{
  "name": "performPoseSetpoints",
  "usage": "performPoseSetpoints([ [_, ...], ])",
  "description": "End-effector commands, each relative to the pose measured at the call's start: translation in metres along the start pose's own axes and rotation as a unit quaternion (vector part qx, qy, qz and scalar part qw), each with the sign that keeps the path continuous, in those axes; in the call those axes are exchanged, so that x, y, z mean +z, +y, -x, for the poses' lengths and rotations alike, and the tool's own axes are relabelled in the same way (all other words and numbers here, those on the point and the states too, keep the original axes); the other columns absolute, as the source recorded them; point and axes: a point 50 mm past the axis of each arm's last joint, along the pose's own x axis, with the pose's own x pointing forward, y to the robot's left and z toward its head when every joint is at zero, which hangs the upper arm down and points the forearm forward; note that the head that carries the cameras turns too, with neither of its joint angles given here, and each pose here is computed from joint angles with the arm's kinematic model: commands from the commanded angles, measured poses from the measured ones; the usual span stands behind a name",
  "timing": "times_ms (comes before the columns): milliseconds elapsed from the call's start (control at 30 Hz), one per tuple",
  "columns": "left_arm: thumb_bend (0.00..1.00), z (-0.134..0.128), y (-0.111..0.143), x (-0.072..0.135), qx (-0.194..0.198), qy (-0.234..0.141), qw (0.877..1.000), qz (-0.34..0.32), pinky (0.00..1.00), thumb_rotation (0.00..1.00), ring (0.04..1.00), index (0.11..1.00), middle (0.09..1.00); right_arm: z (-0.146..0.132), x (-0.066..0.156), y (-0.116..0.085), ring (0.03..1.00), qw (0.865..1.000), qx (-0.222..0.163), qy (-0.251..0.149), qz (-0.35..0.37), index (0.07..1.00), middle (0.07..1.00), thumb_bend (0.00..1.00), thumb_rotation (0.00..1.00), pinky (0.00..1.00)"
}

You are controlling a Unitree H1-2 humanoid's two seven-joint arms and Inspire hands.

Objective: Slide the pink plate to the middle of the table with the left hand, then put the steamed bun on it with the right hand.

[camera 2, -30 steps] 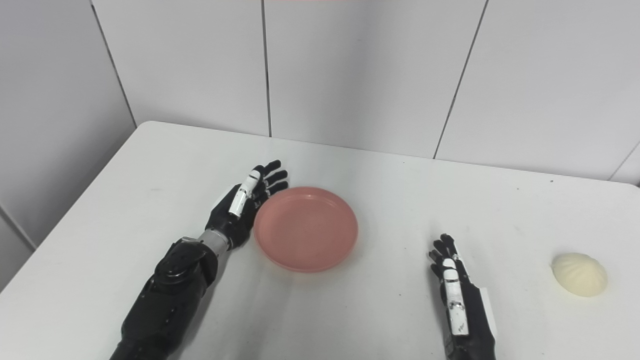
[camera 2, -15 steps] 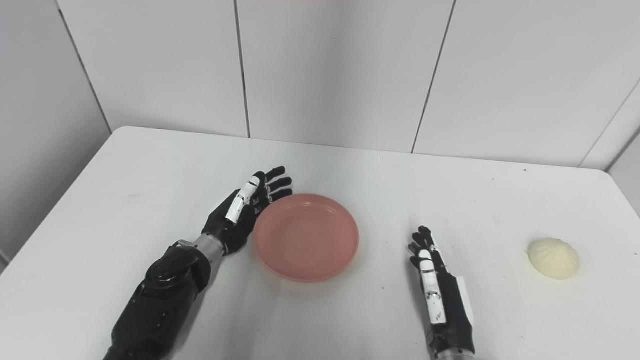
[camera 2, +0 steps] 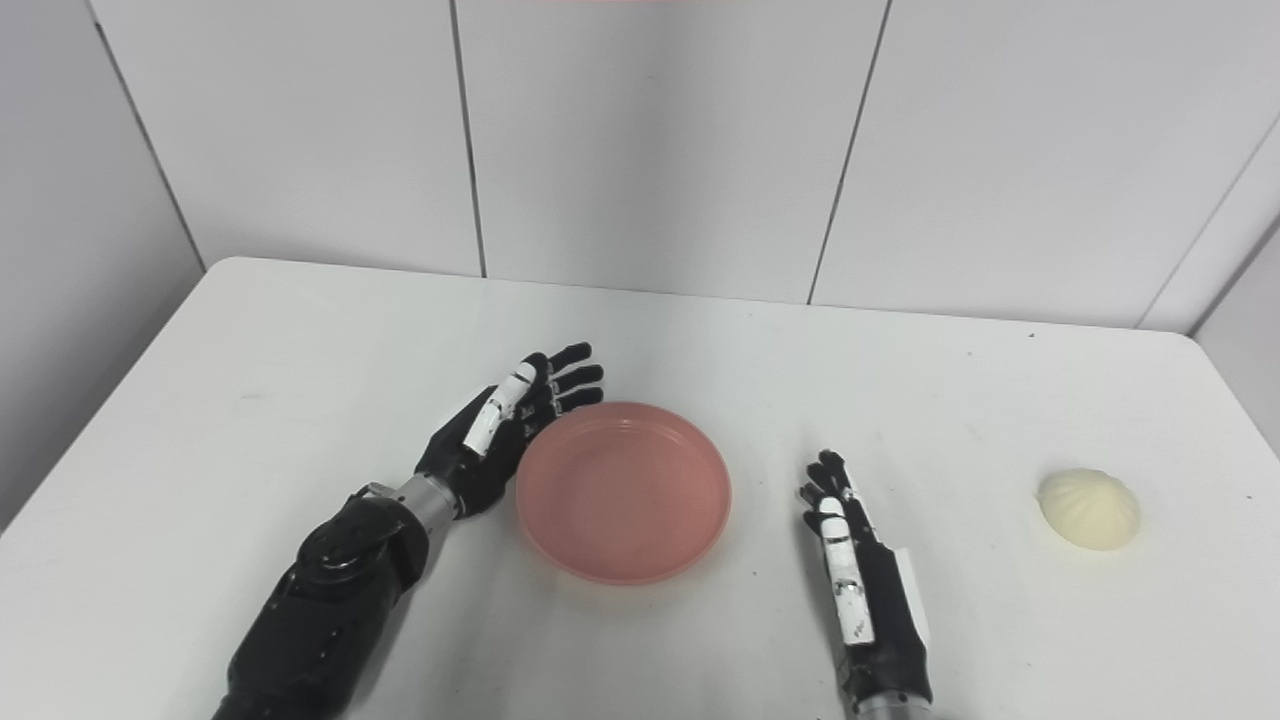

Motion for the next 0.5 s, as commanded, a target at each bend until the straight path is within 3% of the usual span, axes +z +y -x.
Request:
performPoseSetpoints([
  [0,0.42,0.02,0.004,-0.052,0.02,0.096,0.995,0.021,0.91,1.0,0.903,0.897,0.909,-0.001,-0.001,0.001,0.923,1.0,0.001,0.0,0.001,0.943,0.934,0.24,1.0,0.93],
  [233,0.41,0.021,0.006,-0.05,0.027,0.089,0.995,0.024,0.9,1.0,0.896,0.891,0.904,-0.006,0.01,-0.005,0.875,0.998,-0.023,-0.038,0.046,0.917,0.901,0.35,1.0,0.89],
  [467,0.41,0.024,0.011,-0.05,0.031,0.089,0.995,0.024,0.9,1.0,0.897,0.887,0.901,-0.013,0.055,-0.014,0.796,0.989,-0.041,-0.106,0.097,0.908,0.868,0.48,0.93,0.76],
])
